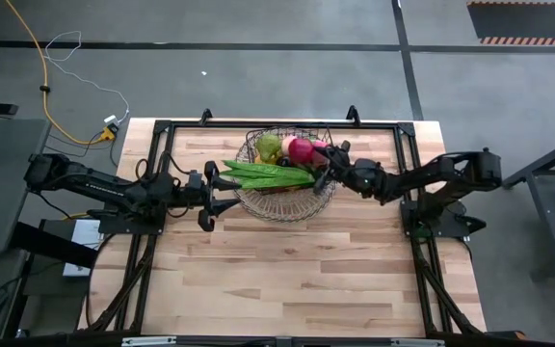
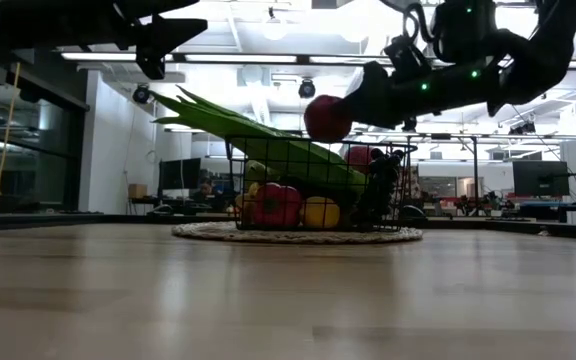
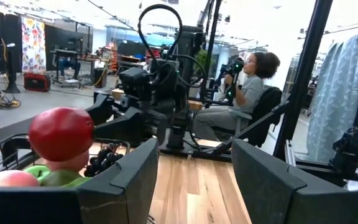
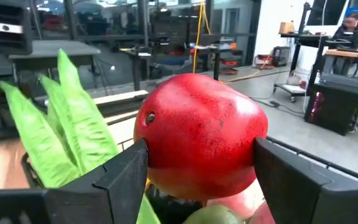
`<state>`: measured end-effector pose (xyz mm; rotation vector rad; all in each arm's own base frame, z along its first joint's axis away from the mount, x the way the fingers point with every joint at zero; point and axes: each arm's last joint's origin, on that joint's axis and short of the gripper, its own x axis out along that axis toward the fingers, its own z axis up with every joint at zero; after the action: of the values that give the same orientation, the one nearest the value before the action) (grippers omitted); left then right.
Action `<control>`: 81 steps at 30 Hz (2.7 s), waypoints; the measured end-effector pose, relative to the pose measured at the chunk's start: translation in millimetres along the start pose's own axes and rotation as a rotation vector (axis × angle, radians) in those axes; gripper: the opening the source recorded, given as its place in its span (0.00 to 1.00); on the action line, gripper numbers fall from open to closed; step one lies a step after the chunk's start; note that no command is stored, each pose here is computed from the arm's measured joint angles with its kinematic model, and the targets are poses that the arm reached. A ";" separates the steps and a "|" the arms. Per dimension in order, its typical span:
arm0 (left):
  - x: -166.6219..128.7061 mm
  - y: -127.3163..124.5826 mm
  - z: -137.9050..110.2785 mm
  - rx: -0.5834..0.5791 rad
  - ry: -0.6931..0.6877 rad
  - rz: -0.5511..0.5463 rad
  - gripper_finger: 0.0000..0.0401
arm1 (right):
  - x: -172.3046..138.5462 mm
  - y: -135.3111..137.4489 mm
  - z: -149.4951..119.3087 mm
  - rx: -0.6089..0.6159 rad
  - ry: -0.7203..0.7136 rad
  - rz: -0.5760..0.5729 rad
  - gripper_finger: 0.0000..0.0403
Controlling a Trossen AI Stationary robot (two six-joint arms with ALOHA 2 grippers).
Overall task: Build produce basket
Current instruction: Put the red pomegranate into the wire basket, then return to Home Position
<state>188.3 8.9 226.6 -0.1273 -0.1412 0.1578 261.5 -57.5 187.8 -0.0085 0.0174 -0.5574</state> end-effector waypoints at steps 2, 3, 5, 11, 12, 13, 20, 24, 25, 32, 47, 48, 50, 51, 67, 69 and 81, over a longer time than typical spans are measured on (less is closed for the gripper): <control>0.0 0.0 0.0 0.000 0.000 0.001 0.48 | 1.3 -1.5 -0.5 0.006 -0.007 -0.006 0.64; 0.0 0.0 0.0 0.001 0.000 0.002 0.48 | 1.4 -1.8 -0.2 0.007 -0.011 -0.005 0.64; 0.0 0.0 0.0 0.000 0.000 0.002 0.48 | 1.3 -1.9 0.5 0.017 -0.014 -0.004 0.64; 0.0 0.0 0.0 0.000 0.000 0.002 0.48 | 1.0 -2.0 0.8 0.039 -0.010 -0.003 0.64; 0.0 0.1 0.0 0.000 0.000 0.002 0.48 | 1.1 -1.9 0.3 0.041 -0.009 -0.004 0.64; 0.0 0.0 0.0 0.000 0.000 0.002 0.48 | 1.2 -1.8 -0.1 0.048 -0.006 -0.004 0.64; 0.0 0.0 0.0 0.000 0.000 0.002 0.48 | 1.2 -1.4 -1.5 0.075 0.007 0.011 0.64; 0.0 0.1 0.0 0.000 0.000 0.002 0.48 | 1.2 -0.8 -2.8 0.069 0.022 0.032 0.64; 0.0 0.1 0.0 0.000 0.000 0.003 0.48 | 1.2 -0.8 -2.8 0.070 0.022 0.033 0.65; 0.0 0.2 0.0 0.000 0.000 0.005 0.48 | 1.3 -1.7 -3.1 0.078 0.024 0.007 0.82; -2.8 0.6 -0.6 0.051 0.035 0.009 0.48 | -34.2 13.3 46.7 0.026 -0.113 0.336 0.98; -3.9 0.9 -1.4 0.054 0.052 0.011 0.48 | -39.1 14.9 49.8 0.016 -0.107 0.363 0.98; -6.7 1.6 -1.4 0.057 0.072 0.024 0.48 | -48.6 17.4 54.0 0.005 -0.082 0.402 0.98; -8.6 2.0 -0.5 0.058 0.077 0.035 0.48 | -52.8 18.6 55.3 0.010 -0.068 0.416 0.98; -23.1 4.3 3.7 0.102 0.128 0.064 0.48 | -64.0 23.8 51.3 -0.004 0.026 0.425 0.98; -23.2 4.5 3.6 0.103 0.129 0.069 0.48 | -63.4 24.2 50.7 -0.003 0.027 0.425 0.98; -42.3 10.7 5.1 0.161 0.195 0.199 0.37 | -63.1 23.8 47.9 0.030 0.062 0.420 0.62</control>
<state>144.6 13.0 224.7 0.0049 0.0796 0.3525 221.5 -3.8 236.3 0.0409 0.0696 -0.1378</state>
